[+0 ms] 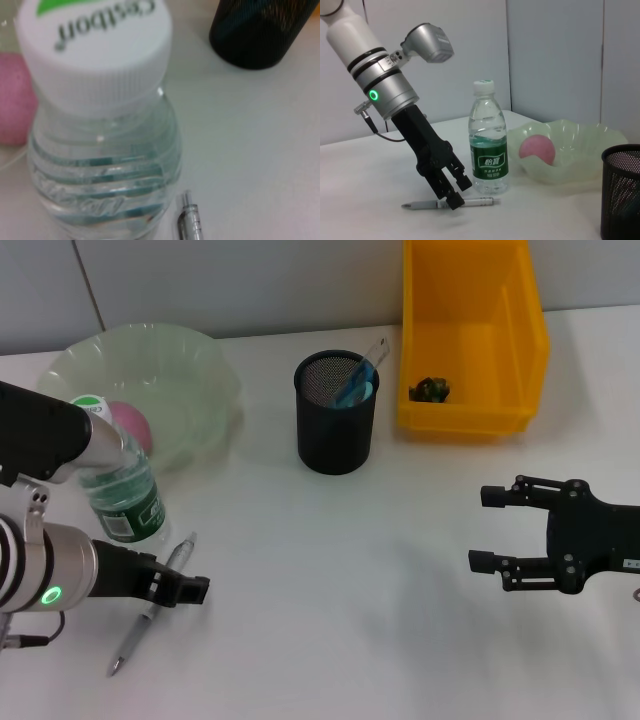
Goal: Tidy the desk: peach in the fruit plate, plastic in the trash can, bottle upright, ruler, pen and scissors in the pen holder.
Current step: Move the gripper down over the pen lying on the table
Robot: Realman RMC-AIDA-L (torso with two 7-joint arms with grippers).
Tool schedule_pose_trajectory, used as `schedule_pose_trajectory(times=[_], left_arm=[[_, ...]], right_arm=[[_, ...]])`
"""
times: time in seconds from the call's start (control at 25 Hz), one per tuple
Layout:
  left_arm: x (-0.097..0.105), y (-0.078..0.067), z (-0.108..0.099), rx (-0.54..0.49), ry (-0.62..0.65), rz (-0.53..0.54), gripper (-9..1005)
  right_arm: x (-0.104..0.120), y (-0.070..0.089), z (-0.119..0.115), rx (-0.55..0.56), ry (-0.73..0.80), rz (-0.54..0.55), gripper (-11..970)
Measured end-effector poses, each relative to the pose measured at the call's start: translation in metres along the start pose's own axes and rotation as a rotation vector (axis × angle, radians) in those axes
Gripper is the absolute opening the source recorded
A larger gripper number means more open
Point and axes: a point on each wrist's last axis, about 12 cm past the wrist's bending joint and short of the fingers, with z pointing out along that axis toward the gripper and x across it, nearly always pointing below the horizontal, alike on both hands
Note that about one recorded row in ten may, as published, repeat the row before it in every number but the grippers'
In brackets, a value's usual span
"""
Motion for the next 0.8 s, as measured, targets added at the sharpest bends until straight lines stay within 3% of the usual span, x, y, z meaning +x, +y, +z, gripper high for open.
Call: schedule_pose_trajectory(times=[0.8], left_arm=[[-0.0005,0.009,0.0086,-0.018,0.066,-0.006,740]], right_arm=[[0.0021,-0.001,0.0008,0.011,0.014,0.008,808]])
